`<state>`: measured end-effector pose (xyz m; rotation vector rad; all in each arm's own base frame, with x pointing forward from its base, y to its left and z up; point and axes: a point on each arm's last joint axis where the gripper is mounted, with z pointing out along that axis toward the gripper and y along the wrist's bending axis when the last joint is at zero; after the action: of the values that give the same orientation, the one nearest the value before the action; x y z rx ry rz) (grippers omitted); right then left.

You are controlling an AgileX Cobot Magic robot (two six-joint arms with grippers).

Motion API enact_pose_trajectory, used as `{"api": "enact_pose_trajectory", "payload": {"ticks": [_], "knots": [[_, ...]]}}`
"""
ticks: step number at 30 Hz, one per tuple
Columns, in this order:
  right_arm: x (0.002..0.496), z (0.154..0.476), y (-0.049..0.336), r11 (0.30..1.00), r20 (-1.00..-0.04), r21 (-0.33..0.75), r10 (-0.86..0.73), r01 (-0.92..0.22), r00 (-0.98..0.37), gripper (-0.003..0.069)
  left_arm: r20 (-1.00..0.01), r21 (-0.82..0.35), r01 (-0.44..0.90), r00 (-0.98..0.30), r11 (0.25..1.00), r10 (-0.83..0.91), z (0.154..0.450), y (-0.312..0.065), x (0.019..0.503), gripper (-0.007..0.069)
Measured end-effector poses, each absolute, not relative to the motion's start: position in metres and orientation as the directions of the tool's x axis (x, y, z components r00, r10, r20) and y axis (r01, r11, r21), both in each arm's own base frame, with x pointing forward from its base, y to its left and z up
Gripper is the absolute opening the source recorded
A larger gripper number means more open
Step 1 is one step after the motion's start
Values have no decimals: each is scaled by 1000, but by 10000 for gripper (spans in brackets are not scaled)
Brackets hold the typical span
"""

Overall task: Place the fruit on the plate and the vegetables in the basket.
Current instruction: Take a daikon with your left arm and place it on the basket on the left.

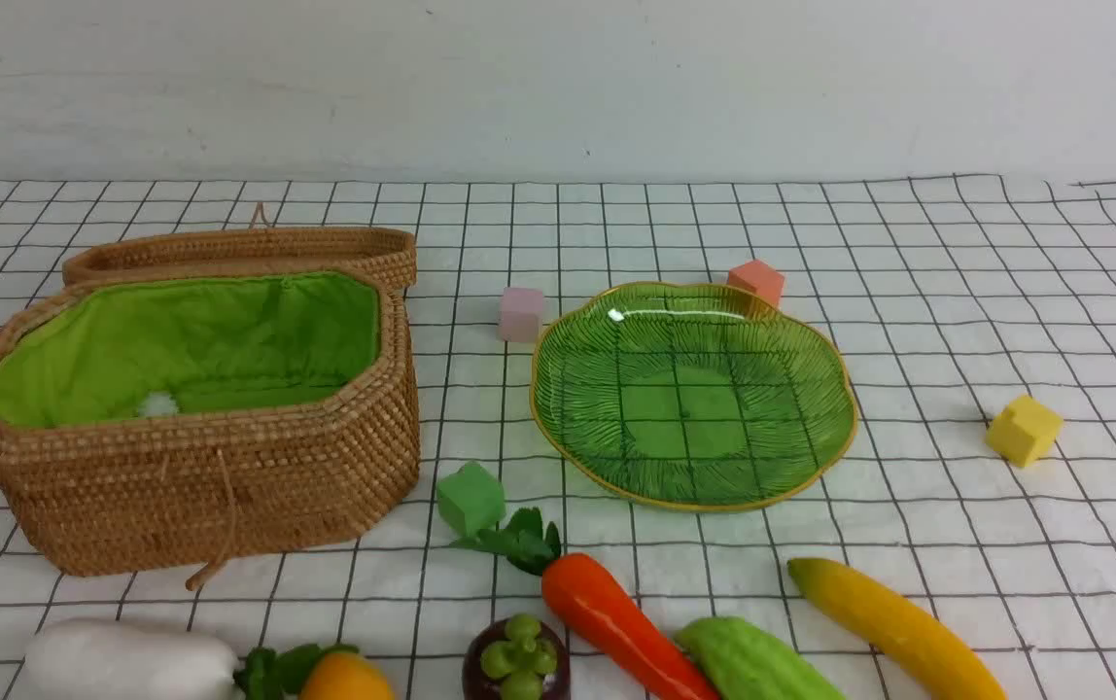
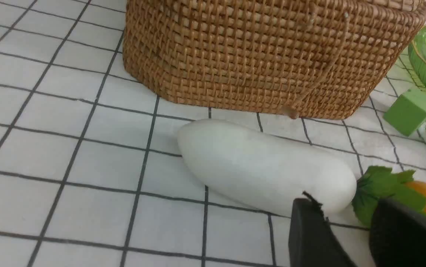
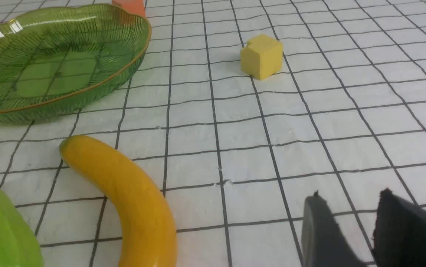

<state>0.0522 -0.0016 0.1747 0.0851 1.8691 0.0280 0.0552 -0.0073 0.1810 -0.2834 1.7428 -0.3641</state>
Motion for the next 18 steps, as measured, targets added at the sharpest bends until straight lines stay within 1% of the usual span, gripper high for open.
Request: {"api": "enact_pose_trajectory", "payload": {"ticks": [1, 6, 10, 12, 13, 14, 18], "knots": [[52, 175, -2, 997, -953, 63, 73, 45, -293, 238, -887, -445, 20, -146, 895, -438, 186, -7, 56, 239], [52, 175, -2, 997, -953, 63, 73, 45, -293, 238, -882, -457, 22, -140, 889, -450, 187, -7, 56, 239], [52, 175, -2, 997, -953, 63, 73, 45, -293, 238, -830, -558, 40, -47, 829, -556, 196, -5, 57, 239], [52, 175, -2, 997, -953, 63, 73, 45, -293, 238, -801, -599, 44, -30, 799, -598, 198, -4, 57, 239], [52, 175, -2, 997, -953, 63, 73, 45, -293, 238, -770, -637, 51, 3, 769, -638, 201, -3, 57, 239], [52, 175, -2, 997, -953, 63, 73, 45, -293, 238, -755, -653, 55, 21, 755, -655, 202, -2, 57, 239], [52, 175, -2, 997, -953, 63, 73, 45, -293, 238, -679, -711, 85, 176, 698, -712, 214, 7, 55, 239]]}}
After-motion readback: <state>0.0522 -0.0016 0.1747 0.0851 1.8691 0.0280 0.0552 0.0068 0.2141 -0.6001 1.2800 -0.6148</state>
